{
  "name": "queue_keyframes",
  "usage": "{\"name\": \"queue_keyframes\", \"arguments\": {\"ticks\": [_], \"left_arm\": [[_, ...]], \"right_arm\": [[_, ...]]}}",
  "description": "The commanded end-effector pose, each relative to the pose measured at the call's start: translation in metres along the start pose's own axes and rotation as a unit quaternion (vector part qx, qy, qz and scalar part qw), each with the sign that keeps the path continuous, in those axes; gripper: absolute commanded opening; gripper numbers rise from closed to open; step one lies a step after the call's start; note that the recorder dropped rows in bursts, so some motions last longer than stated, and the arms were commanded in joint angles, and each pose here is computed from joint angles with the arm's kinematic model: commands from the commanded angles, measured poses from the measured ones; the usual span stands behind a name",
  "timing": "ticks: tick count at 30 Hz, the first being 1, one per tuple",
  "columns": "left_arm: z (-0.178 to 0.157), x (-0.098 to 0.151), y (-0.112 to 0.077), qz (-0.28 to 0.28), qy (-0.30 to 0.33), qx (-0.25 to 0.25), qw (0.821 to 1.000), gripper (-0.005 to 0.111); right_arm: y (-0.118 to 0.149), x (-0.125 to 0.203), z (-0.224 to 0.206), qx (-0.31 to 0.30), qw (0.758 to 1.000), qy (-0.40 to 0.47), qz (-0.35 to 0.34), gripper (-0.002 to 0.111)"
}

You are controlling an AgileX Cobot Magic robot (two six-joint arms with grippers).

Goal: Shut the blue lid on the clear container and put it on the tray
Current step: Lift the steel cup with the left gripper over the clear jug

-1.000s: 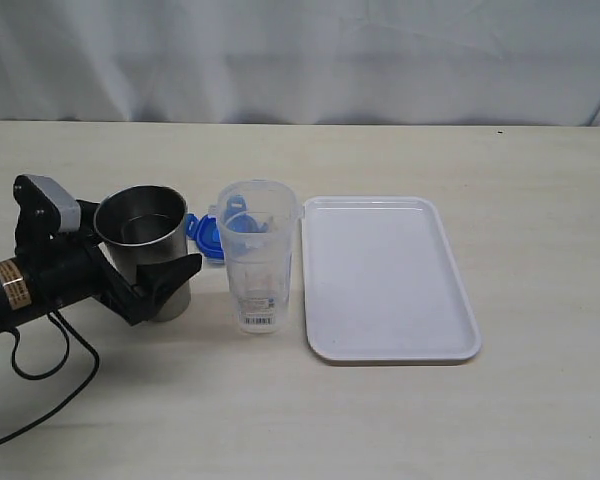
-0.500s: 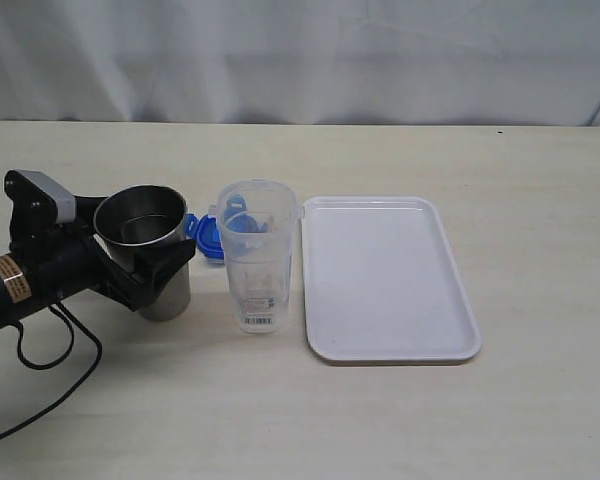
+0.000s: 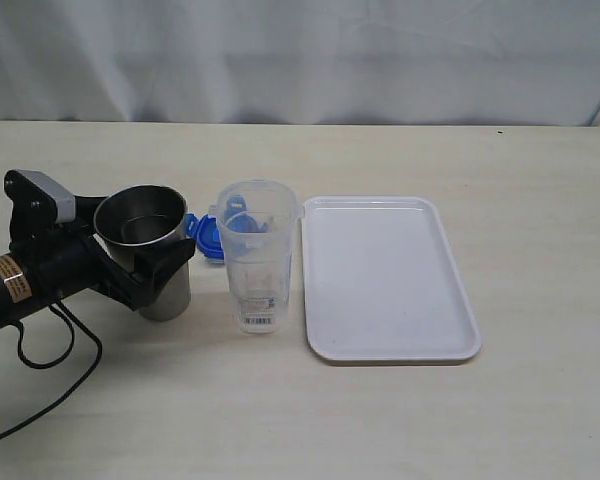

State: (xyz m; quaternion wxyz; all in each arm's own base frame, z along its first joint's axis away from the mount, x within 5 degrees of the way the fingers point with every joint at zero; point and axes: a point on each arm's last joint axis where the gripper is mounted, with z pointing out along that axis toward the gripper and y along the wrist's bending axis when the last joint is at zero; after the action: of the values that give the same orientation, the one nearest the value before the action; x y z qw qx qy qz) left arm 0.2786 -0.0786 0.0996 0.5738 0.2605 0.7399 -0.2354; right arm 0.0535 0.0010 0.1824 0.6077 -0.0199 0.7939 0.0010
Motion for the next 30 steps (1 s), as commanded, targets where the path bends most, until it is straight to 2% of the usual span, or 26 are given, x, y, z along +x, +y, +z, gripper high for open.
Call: {"name": "queue_keyframes", "arguments": {"ticks": [1, 5, 8, 11, 12, 15, 16, 17, 18, 22, 30], "left_arm": [[0.001, -0.001, 0.001, 0.001, -0.007, -0.001, 1.0, 0.1], [0.001, -0.001, 0.0, 0.0, -0.006, 0.004, 1.0, 0.098], [0.001, -0.001, -0.001, 0.001, -0.006, 0.005, 1.0, 0.084], [0.001, -0.001, -0.004, 0.007, -0.003, 0.023, 1.0, 0.059], [0.001, 0.0, -0.005, 0.009, -0.002, 0.029, 1.0, 0.047], [0.001, 0.0, -0.005, 0.006, -0.002, 0.029, 1.0, 0.034], [0.001, 0.0, -0.005, 0.005, -0.002, 0.029, 1.0, 0.022], [0.001, 0.0, -0.005, 0.003, -0.002, 0.029, 1.0, 0.017], [0.001, 0.0, -0.005, -0.003, -0.002, 0.028, 1.0, 0.0], [0.0, -0.005, -0.004, -0.018, -0.008, 0.024, 1.0, 0.0], [-0.007, -0.037, -0.006, 0.001, -0.055, 0.02, 0.998, 0.0]], "right_arm": [[0.0, 0.0, 0.0, 0.002, 1.0, -0.003, 0.001, 0.004], [0.0, 0.0, 0.0, 0.002, 1.0, -0.003, 0.001, 0.004], [0.0, 0.0, 0.0, 0.002, 1.0, -0.003, 0.001, 0.004], [0.0, 0.0, 0.0, 0.002, 1.0, -0.003, 0.001, 0.004], [0.0, 0.0, 0.0, 0.002, 1.0, -0.003, 0.001, 0.004], [0.0, 0.0, 0.0, 0.002, 1.0, -0.003, 0.001, 0.004], [0.0, 0.0, 0.0, 0.002, 1.0, -0.003, 0.001, 0.004], [0.0, 0.0, 0.0, 0.002, 1.0, -0.003, 0.001, 0.004], [0.0, 0.0, 0.0, 0.002, 1.0, -0.003, 0.001, 0.004], [0.0, 0.0, 0.0, 0.002, 1.0, -0.003, 0.001, 0.004], [0.0, 0.0, 0.0, 0.002, 1.0, -0.003, 0.001, 0.004]]}}
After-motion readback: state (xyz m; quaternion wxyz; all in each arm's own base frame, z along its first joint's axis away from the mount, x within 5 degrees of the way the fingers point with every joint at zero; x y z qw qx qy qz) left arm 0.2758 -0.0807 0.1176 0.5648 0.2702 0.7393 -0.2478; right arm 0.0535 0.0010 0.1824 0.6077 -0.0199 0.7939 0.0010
